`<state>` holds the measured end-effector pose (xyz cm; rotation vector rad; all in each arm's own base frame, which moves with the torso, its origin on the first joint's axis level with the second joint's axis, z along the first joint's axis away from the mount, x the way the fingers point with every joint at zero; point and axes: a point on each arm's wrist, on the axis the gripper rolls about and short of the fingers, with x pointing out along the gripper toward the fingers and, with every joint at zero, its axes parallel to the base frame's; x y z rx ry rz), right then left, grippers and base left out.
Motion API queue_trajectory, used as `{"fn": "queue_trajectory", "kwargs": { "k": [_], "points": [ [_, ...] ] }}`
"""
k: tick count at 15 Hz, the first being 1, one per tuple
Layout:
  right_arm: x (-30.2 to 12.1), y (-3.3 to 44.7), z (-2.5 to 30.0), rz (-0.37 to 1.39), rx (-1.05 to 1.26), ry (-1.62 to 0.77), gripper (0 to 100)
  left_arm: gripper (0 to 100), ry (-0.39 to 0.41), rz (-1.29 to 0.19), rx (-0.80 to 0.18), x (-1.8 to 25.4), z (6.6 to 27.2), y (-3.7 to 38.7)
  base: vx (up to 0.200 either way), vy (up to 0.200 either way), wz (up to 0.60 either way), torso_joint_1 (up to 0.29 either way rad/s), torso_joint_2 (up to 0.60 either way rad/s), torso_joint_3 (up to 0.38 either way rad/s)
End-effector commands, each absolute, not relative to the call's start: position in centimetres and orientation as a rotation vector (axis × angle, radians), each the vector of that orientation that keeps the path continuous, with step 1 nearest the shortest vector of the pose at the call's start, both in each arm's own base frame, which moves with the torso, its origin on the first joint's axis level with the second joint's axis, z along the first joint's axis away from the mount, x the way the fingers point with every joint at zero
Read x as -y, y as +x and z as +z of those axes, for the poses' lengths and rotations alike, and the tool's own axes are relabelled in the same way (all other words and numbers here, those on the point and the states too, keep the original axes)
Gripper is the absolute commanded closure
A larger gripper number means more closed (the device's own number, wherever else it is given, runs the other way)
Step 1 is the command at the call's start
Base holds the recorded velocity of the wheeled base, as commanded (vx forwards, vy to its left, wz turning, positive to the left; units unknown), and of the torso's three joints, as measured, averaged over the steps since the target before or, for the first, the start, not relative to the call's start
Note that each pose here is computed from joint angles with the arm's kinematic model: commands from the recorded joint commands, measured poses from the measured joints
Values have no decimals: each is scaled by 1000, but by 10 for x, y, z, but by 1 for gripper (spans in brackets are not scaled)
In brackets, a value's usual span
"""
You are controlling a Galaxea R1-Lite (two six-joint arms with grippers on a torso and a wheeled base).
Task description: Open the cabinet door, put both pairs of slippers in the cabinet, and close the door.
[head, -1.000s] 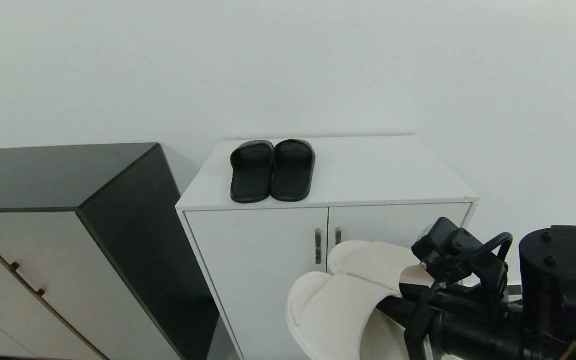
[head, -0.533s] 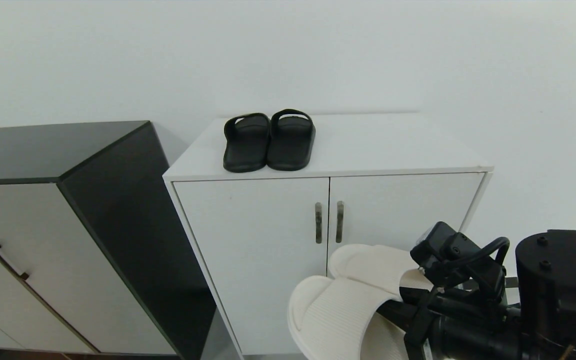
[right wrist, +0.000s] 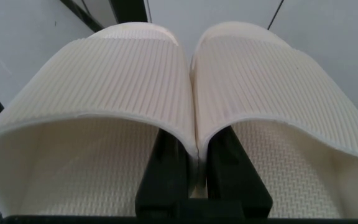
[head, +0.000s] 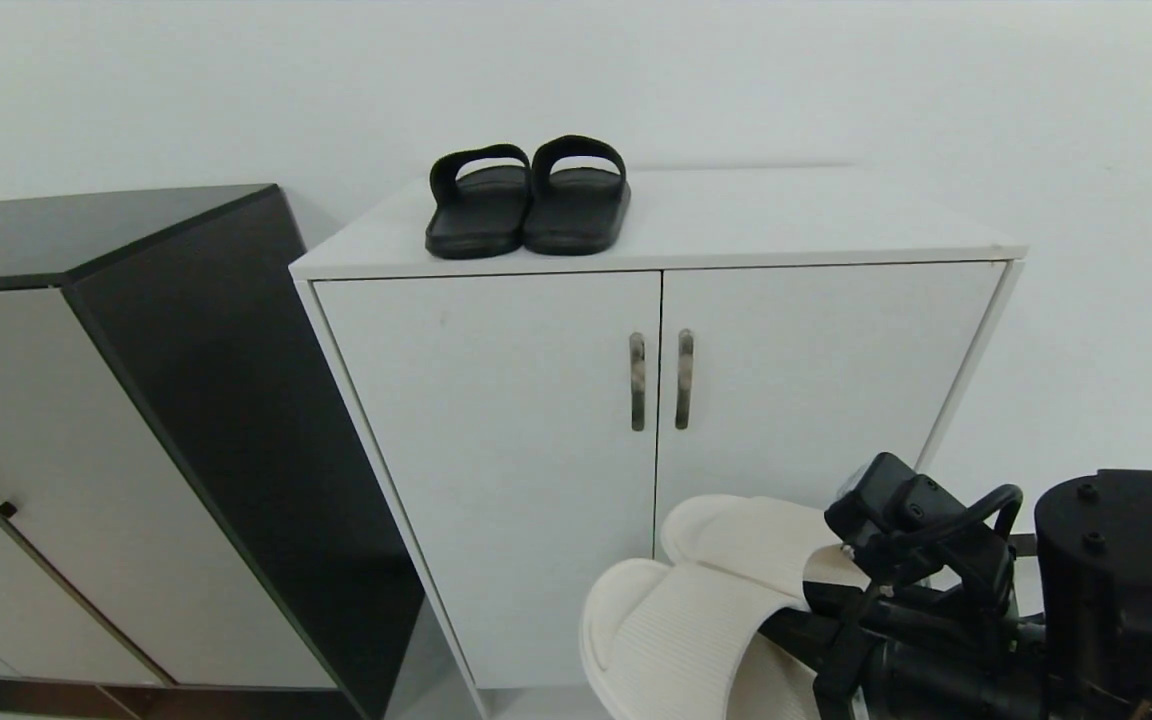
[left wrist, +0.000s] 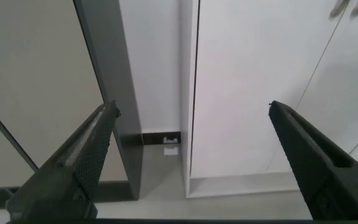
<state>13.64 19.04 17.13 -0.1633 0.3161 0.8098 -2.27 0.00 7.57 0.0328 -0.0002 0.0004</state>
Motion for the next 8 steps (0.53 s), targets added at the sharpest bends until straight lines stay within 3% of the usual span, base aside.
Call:
{"fn": "queue_trajectory", "kwargs": {
  "k": [1, 8],
  "points": [
    [-190, 136, 172, 811, -312, -161, 100, 0, 40, -11, 0, 0, 76, -23, 0, 0, 0, -95, 452, 334],
    [-189, 136, 170, 808, -318, -165, 100, 0, 29, -12, -1, 0, 76, -23, 0, 0, 0, -52, 433, 370]
  ]
}}
